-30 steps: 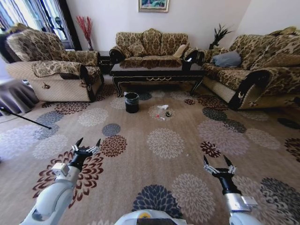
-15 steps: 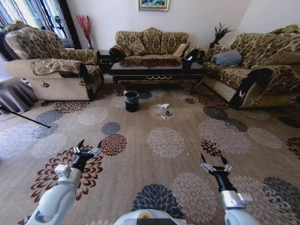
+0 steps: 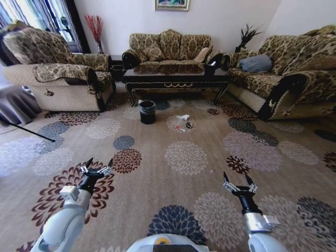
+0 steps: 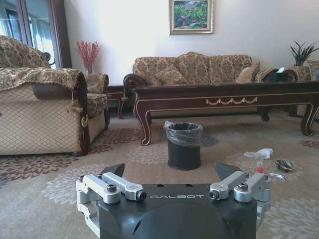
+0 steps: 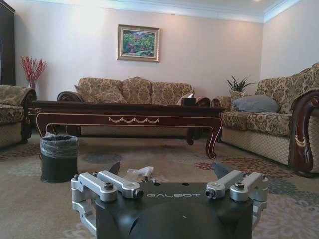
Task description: Move to the front of the table and pick up the trash from the floor, then place it into the trash bin.
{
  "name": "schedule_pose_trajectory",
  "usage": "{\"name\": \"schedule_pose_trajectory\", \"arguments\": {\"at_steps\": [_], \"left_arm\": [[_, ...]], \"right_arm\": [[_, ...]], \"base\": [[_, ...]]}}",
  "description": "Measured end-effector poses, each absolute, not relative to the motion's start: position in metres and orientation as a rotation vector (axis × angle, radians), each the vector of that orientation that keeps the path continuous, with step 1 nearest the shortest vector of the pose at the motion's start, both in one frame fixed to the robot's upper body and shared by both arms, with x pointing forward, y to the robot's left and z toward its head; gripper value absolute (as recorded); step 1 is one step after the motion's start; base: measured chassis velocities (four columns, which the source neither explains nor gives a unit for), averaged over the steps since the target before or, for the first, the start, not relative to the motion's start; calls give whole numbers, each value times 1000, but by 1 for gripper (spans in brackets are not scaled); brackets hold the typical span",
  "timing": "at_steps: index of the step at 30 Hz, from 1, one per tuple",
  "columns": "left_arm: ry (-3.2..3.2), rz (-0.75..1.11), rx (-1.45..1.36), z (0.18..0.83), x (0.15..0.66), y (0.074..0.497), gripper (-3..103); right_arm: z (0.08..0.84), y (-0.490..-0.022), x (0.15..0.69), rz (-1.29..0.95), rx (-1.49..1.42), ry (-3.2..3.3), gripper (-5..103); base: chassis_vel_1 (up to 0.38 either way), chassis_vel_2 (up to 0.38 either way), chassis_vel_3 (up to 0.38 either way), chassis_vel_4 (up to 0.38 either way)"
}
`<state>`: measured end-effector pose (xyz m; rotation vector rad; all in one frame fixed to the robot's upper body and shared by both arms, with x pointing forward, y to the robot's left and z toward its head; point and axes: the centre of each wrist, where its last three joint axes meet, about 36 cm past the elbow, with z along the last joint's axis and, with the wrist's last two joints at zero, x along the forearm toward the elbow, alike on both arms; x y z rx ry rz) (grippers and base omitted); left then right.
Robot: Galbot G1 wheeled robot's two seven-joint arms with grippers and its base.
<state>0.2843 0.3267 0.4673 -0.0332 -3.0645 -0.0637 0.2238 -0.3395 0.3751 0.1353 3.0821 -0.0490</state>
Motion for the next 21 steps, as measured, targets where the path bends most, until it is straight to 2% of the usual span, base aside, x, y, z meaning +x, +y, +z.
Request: {"name": "schedule_pose_trajectory", "arguments": {"at_steps": [6,21], "left_arm": [[-3066,-89,-50,469,286,327,100],[-3064,-73,-41,464,288,330,100]], "right_arm": [[371,-345,218,-144,105,3081,100],[383,-339,205,-190,99,3068,100]], "base": [[0,0,0,0],[0,0,0,0]]}}
